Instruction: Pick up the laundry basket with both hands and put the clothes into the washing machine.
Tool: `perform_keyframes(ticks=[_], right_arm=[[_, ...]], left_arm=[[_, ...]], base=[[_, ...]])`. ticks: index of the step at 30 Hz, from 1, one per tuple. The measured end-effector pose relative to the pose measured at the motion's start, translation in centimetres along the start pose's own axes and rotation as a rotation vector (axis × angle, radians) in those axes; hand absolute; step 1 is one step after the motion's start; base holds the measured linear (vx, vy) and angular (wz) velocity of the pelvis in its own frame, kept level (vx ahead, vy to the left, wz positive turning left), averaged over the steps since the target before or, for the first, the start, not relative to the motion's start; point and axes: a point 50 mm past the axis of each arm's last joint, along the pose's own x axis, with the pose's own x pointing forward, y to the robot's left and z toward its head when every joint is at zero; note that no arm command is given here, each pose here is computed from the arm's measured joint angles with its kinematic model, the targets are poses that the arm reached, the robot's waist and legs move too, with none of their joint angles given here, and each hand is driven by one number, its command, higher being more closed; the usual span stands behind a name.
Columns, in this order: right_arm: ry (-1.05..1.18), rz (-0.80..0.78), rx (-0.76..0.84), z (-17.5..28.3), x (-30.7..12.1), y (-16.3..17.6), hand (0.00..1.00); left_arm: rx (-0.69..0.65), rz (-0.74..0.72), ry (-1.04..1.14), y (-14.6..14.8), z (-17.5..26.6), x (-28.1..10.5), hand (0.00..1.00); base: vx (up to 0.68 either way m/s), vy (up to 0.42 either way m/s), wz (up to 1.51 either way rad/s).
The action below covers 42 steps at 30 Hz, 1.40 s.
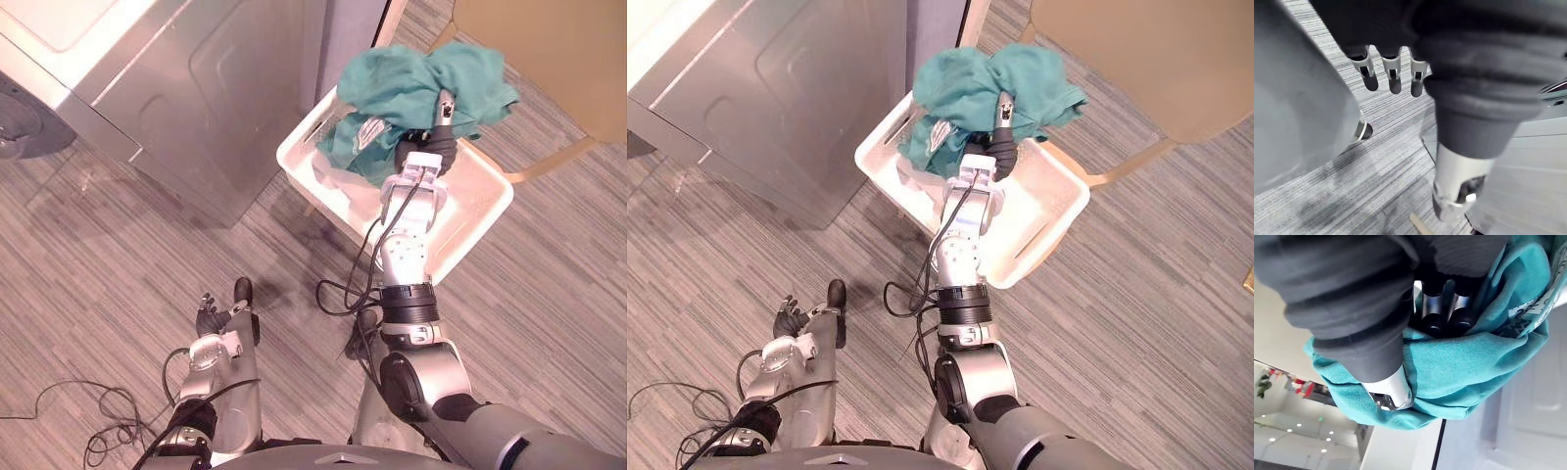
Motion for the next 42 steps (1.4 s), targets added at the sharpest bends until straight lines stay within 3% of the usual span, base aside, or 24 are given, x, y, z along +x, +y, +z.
perform_keyframes(ticks=[6, 10, 13, 15, 18, 22, 27, 31, 36, 42], right_arm=[[-0.035, 0.052, -0.003, 1.6, -1.7, 0.1, 1.00], [-0.094, -0.002, -0.102, 3.5, -2.9, -2.5, 1.00], [-0.175, -0.044, -0.169, 6.0, -4.0, -4.2, 1.00], [-0.235, -0.075, -0.187, 7.7, -4.4, -5.1, 1.00], [-0.249, -0.094, -0.216, 8.3, -4.7, -5.7, 1.00], [-0.246, -0.071, -0.268, 8.5, -4.5, -5.5, 1.00], [-0.200, 0.010, -0.345, 7.9, -3.7, -4.1, 1.00], [-0.138, 0.094, -0.354, 6.4, -3.2, -2.4, 1.00], [-0.028, 0.205, -0.350, 4.3, -4.3, -0.5, 1.00], [0.061, 0.250, -0.369, 2.8, -5.0, -0.2, 1.00]], left_arm=[[-0.020, 0.038, 0.123, 1.3, -3.5, -1.1, 0.00], [-0.115, 0.194, 0.246, 5.6, -6.7, -2.4, 0.00], [-0.269, 0.354, 0.202, 8.8, -6.0, -2.9, 0.00], [-0.396, 0.435, 0.022, 10.9, -2.0, -2.6, 0.00], [-0.439, 0.484, -0.341, 13.2, 6.0, -3.3, 0.00], [-0.420, 0.456, -0.722, 13.5, 14.7, -5.5, 0.00], [-0.247, 0.349, -1.099, 10.5, 23.0, -9.0, 0.00], [-0.155, 0.103, -1.271, 4.5, 27.3, -10.5, 0.00], [-0.028, -0.325, -1.247, -4.2, 27.7, -10.6, 0.00], [0.145, -0.542, -0.988, -11.4, 24.0, -7.6, 0.00]], base=[[0.12, -0.009, 0.20], [0.17, -0.031, 0.31], [0.17, -0.068, 0.31], [0.12, -0.061, 0.17], [0.08, -0.040, -0.08], [0.04, 0.029, -0.40], [-0.02, 0.047, -0.53], [-0.10, 0.051, -0.47], [-0.09, 0.020, -0.39], [-0.04, 0.003, -0.17]])
